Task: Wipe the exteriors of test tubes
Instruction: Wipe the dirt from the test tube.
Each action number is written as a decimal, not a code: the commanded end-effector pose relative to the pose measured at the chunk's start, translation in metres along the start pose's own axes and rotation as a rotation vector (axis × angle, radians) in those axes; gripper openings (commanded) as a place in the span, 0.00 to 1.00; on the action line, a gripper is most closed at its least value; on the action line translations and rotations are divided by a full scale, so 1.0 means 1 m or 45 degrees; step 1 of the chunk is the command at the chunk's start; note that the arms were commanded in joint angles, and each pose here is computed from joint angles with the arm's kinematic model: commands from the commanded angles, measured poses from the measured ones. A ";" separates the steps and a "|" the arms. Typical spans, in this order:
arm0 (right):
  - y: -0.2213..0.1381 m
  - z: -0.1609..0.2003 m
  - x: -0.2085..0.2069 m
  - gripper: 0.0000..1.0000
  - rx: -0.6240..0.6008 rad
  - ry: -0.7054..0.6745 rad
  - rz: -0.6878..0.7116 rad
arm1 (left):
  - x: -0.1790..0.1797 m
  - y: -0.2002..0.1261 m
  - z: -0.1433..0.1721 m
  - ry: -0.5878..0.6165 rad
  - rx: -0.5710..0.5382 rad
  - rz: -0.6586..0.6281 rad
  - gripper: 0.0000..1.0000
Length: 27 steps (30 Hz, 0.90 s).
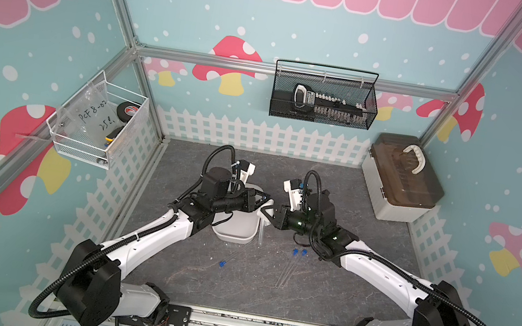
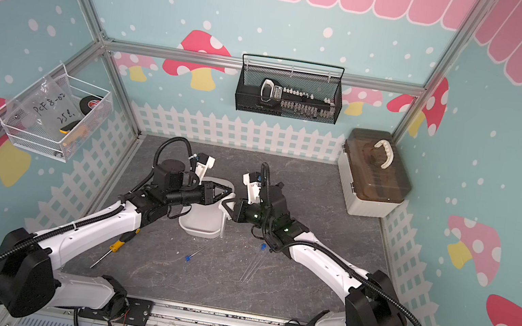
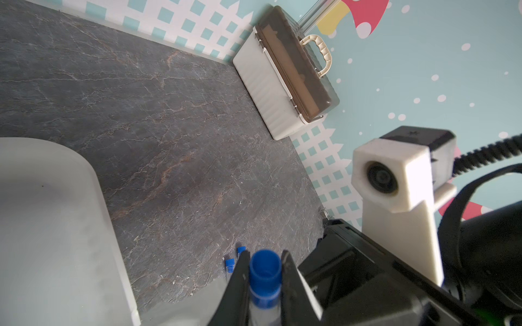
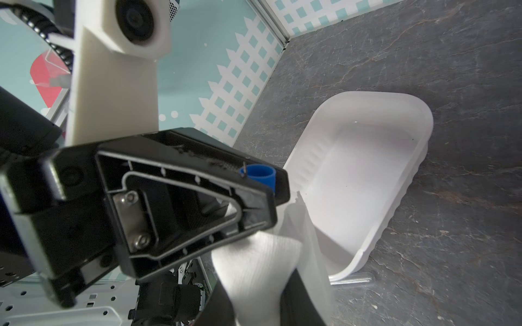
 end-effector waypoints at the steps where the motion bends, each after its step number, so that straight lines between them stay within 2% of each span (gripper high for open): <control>1: -0.013 0.021 -0.012 0.20 0.030 0.053 0.036 | -0.002 -0.005 -0.003 -0.001 -0.020 0.003 0.17; 9: -0.053 0.048 -0.038 0.20 -0.001 0.099 0.196 | 0.001 -0.004 -0.004 -0.005 -0.016 -0.002 0.17; 15: -0.066 0.047 -0.040 0.20 -0.024 0.094 0.224 | 0.001 -0.004 -0.004 -0.005 -0.014 -0.004 0.17; 19: -0.071 0.038 -0.030 0.20 -0.052 0.061 0.186 | 0.001 -0.005 -0.004 -0.004 -0.012 -0.004 0.17; 24: -0.069 0.018 0.003 0.20 -0.068 -0.018 0.033 | 0.002 -0.004 -0.001 -0.009 0.001 -0.002 0.17; 27: -0.063 0.001 0.011 0.20 -0.089 -0.057 0.033 | 0.001 -0.003 0.000 -0.014 0.007 0.006 0.17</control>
Point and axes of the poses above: each gripper's point midway between its finger pads, its own y axis out along the fingers, its own x axis along the line the jaws close on, z = x × y, the point moved 1 cm from there along -y, back along the fingers
